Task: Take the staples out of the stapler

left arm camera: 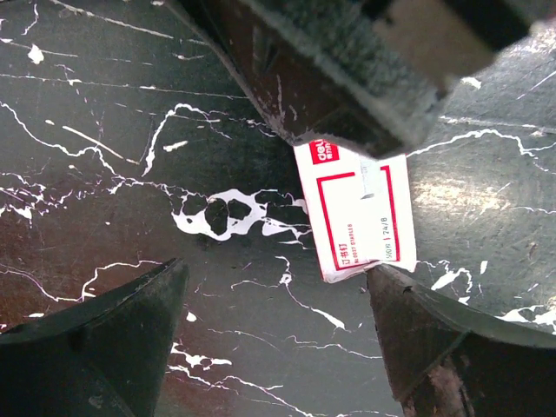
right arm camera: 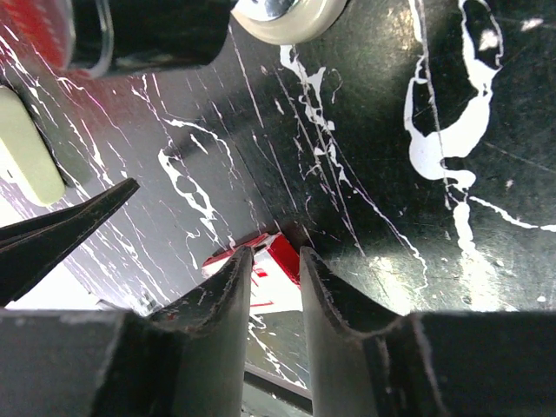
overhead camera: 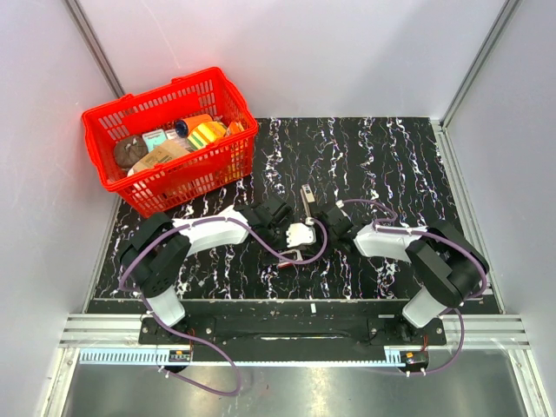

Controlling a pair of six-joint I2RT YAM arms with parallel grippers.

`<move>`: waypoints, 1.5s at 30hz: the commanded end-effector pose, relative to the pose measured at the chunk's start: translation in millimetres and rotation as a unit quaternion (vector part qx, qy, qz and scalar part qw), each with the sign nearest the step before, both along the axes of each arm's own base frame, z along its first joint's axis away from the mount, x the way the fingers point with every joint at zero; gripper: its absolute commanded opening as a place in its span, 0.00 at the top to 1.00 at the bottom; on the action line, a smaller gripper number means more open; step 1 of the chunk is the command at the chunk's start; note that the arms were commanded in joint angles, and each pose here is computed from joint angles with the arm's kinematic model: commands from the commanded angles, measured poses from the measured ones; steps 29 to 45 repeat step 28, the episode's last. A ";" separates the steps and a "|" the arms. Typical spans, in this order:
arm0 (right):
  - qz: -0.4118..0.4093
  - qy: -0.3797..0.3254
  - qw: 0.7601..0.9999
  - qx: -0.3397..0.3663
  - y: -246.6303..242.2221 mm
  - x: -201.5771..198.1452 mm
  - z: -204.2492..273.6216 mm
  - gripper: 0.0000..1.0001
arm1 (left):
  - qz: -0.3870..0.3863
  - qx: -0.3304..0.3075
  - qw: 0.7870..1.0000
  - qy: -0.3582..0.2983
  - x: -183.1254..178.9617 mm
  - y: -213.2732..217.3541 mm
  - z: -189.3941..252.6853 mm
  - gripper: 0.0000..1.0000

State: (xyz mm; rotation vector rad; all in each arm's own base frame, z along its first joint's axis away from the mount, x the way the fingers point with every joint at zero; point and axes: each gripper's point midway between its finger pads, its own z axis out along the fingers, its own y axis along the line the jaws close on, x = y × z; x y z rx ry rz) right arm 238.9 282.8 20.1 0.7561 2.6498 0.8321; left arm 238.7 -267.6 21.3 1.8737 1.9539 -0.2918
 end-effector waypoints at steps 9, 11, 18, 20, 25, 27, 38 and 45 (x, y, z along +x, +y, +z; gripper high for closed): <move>0.029 -0.002 0.998 -0.061 -15.6 -28.9 -4.2 0.47 | 0.064 -0.020 0.996 -0.051 30.5 21.1 47.9 0.01; 0.027 -0.016 0.997 -0.077 -23.5 -24.0 1.5 0.41 | 0.088 -0.032 0.994 -0.061 36.5 30.7 70.9 0.01; 0.044 -0.088 0.986 -0.137 -49.4 -3.4 44.9 0.01 | 0.189 -0.103 0.972 -0.093 47.6 68.5 162.2 0.01; 0.053 -0.107 0.981 -0.155 -53.7 3.4 58.8 0.01 | 0.218 -0.121 0.964 -0.093 47.9 80.7 182.5 0.01; 0.071 -0.139 0.971 -0.181 -55.9 16.0 92.6 0.01 | 0.289 -0.134 0.942 -0.110 47.9 110.1 199.8 0.01; 0.083 -0.162 0.967 -0.179 -52.9 20.5 108.8 0.01 | 0.309 -0.140 0.935 -0.108 43.5 119.6 199.4 0.01; 0.090 -0.178 0.964 -0.178 -51.8 23.1 119.1 0.01 | 0.318 -0.146 0.931 -0.106 42.2 123.4 199.5 0.01; 0.090 -0.178 0.964 -0.178 -51.8 23.1 119.1 0.01 | 0.318 -0.146 0.931 -0.106 42.2 123.4 199.5 0.01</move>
